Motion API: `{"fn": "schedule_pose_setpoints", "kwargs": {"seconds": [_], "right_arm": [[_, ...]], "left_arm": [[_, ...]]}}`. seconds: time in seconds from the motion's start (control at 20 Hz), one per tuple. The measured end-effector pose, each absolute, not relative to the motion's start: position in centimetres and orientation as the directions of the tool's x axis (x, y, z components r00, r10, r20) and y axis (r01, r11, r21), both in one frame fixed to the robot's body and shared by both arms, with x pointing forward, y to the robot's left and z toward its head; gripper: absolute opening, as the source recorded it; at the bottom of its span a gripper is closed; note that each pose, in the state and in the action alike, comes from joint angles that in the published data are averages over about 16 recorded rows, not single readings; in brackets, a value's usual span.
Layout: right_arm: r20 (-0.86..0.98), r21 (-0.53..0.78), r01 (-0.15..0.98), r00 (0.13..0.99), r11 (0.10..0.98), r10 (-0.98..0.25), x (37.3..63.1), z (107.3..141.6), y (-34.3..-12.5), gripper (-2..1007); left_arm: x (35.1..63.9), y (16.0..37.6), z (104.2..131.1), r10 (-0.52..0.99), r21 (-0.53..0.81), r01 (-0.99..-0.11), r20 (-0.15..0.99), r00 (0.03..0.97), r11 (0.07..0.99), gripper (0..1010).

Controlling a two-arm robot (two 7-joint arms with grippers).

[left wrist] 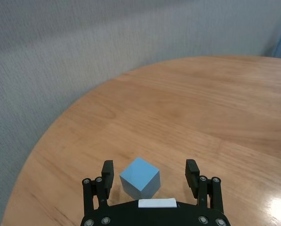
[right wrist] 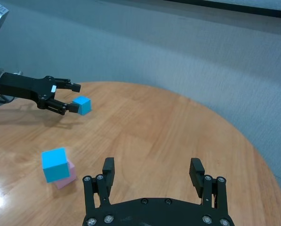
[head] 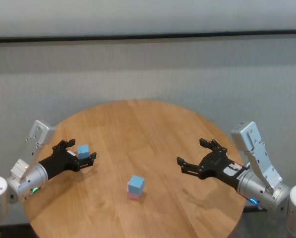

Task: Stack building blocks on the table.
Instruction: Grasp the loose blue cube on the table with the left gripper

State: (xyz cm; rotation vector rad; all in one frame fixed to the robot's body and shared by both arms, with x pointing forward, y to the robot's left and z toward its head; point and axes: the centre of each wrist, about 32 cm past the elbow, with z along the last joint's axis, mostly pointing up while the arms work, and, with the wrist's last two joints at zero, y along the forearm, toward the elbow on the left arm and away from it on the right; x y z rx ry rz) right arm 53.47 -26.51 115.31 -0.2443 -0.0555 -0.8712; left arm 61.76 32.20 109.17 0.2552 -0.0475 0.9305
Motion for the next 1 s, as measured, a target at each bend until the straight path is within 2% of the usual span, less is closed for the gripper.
{"fn": "schedule_pose_setpoints", "kwargs": {"seconds": [1.0], "right_arm": [[0.147,-0.19,0.763,0.644,0.618,-0.75,53.47,115.31,-26.51,1001]], "left_arm": [[61.63,32.34,109.81,0.795,0.181,-0.81,0.161,0.585,0.558,1000]]}}
